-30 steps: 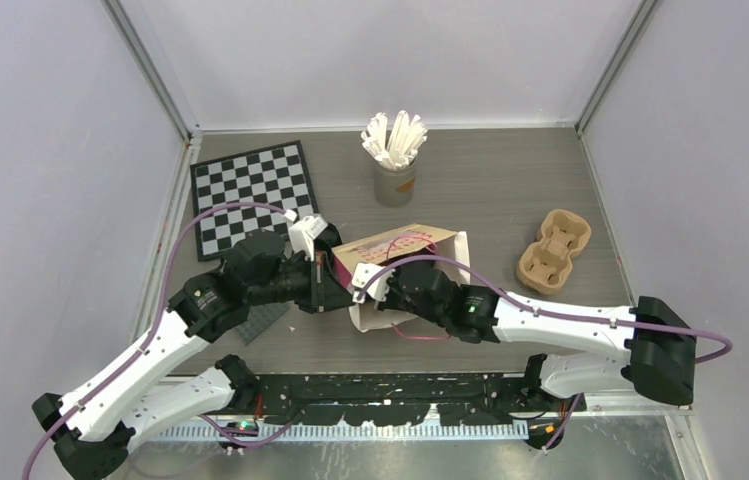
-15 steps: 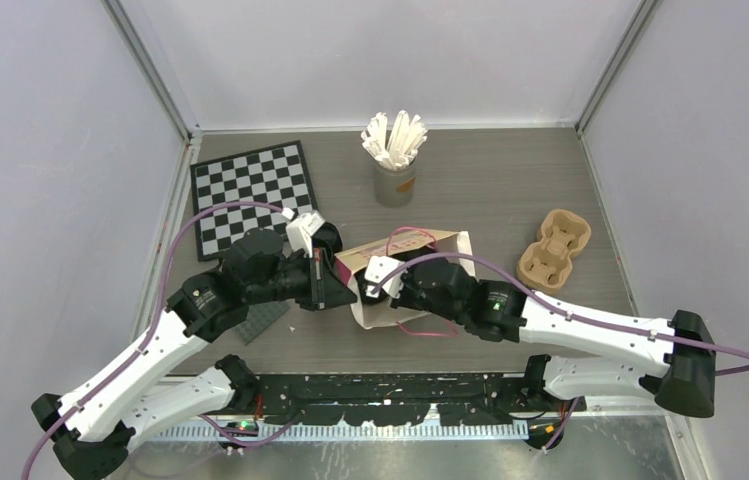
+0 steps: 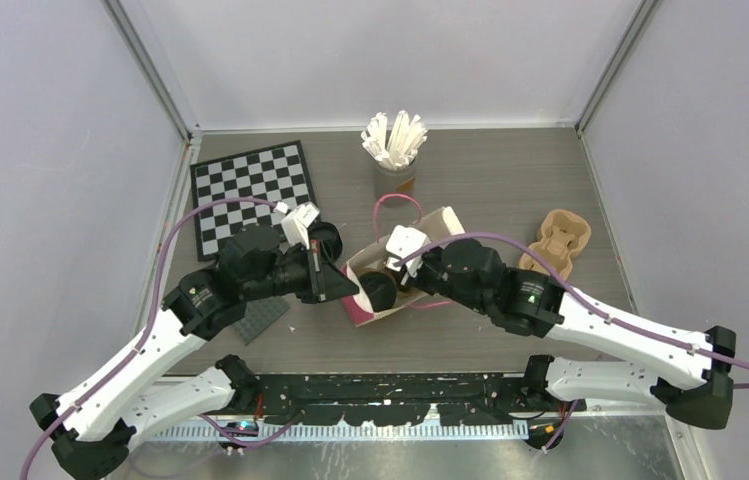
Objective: Pack the takeout coffee
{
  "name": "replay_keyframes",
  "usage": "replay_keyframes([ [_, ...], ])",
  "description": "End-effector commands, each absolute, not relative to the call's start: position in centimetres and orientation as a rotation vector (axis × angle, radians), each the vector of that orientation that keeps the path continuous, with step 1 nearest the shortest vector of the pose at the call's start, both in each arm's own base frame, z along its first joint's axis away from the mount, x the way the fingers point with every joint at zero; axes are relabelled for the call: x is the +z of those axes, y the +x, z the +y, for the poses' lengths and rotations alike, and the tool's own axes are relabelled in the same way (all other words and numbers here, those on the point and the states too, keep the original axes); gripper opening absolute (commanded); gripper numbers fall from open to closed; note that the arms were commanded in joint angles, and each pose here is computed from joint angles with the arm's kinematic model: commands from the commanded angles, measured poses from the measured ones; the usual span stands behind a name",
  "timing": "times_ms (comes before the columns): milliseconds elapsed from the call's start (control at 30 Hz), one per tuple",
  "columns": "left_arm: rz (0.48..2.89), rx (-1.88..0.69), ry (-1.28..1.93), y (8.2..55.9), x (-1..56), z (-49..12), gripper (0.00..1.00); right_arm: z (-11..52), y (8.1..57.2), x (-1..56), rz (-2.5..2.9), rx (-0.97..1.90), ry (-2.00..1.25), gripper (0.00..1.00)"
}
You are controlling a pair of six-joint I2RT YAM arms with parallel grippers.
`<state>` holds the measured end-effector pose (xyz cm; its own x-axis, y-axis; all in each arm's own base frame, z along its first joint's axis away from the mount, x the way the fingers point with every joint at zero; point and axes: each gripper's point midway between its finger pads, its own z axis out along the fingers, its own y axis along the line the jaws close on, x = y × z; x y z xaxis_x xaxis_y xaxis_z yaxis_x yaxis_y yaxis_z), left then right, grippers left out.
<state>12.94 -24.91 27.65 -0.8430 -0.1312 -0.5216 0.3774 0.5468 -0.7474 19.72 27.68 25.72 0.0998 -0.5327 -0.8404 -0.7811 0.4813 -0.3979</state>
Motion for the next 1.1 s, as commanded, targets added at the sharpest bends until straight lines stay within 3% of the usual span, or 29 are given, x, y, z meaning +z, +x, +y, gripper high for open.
replay_keyframes([
  [0,2.152,-1.307,0.150,13.7,30.9,-25.1,0.00,26.7,19.7,31.4,1.532,0.336,-1.016,0.08],
  [400,2.176,-1.309,0.025,14.0,29.8,-24.6,0.00,24.8,20.7,34.8,1.585,0.311,-0.873,0.11],
  [633,2.168,-1.242,-0.010,13.8,29.8,-22.9,0.05,24.0,20.9,38.2,1.580,0.295,-0.820,0.22],
  [933,2.133,-1.172,-0.061,13.9,29.5,-21.0,0.22,22.0,20.9,41.2,1.634,0.343,-0.611,0.30],
  [1067,2.091,-1.095,-0.044,14.3,30.8,-19.7,0.40,20.4,21.6,41.5,1.705,0.351,-0.378,0.38],
])
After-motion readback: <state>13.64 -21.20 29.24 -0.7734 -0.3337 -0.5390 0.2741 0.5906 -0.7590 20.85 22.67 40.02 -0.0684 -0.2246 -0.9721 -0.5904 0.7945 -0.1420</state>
